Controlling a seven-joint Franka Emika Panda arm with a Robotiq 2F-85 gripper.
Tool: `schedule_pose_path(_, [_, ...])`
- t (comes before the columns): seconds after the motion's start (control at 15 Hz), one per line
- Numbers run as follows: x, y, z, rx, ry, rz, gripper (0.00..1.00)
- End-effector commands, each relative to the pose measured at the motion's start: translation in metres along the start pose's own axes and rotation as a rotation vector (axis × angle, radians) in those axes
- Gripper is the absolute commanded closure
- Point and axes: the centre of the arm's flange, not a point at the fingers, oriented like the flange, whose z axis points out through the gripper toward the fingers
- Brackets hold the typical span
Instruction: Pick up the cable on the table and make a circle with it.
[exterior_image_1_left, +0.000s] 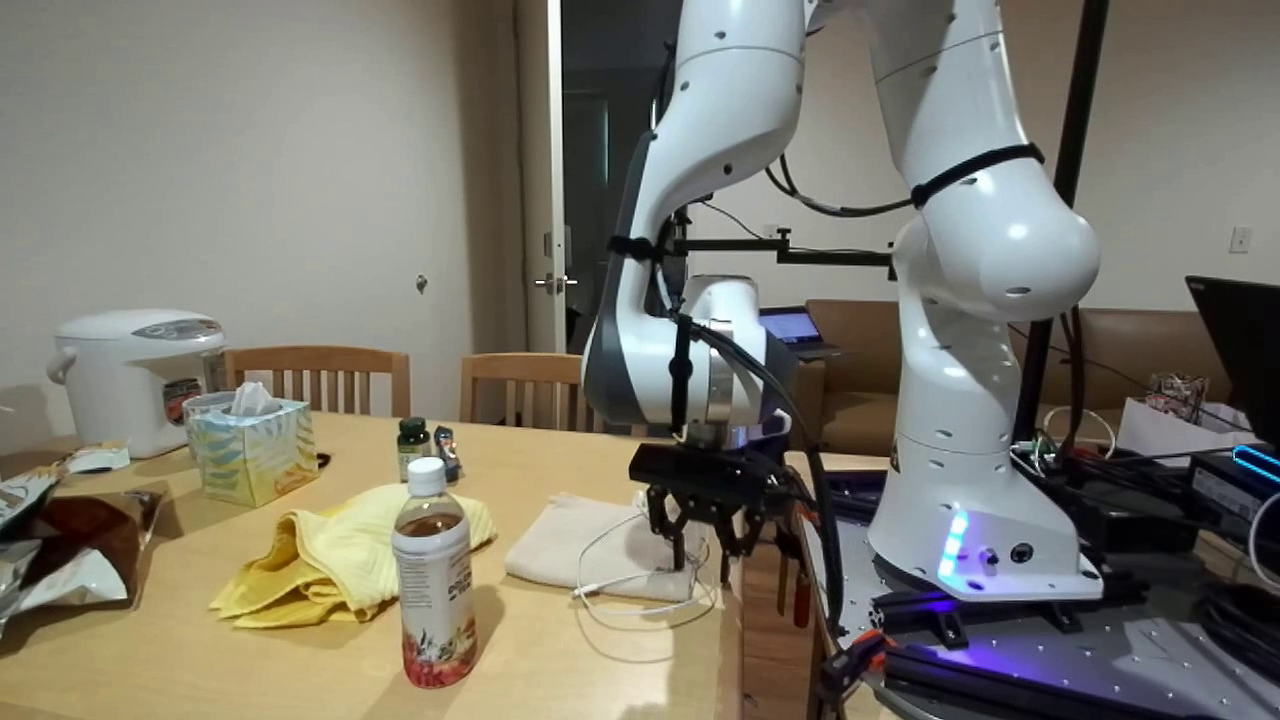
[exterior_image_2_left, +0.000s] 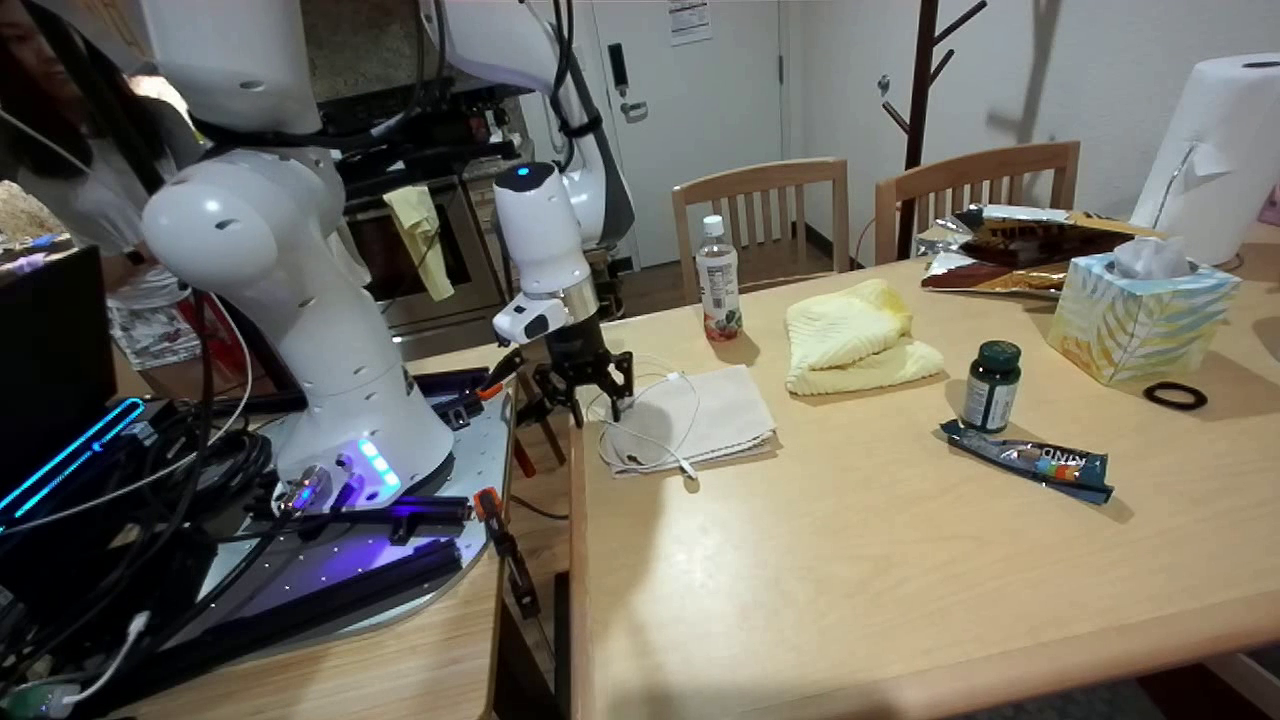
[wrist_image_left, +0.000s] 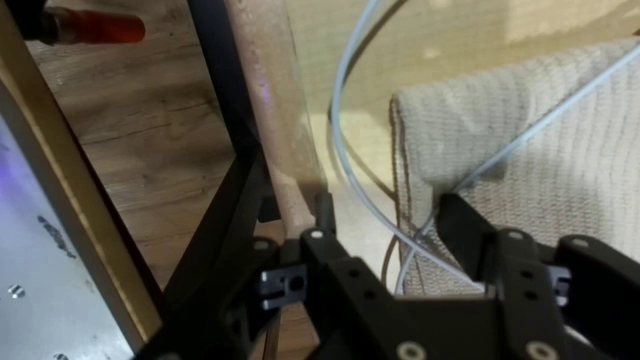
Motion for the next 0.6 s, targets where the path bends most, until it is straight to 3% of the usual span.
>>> schedule_pose_path(0.0, [0.0104, -0.0076, -0.0695, -0.008, 0.012, -0.041, 0.74])
schedule_pose_path(0.27, [0.0122, -0.0072, -0.0718, -0.002, 0.005, -0.076, 0.98])
schedule_pose_path(0.53, [0.0127, -0.0084, -0.0728, -0.003, -0.011, -0.109, 1.00])
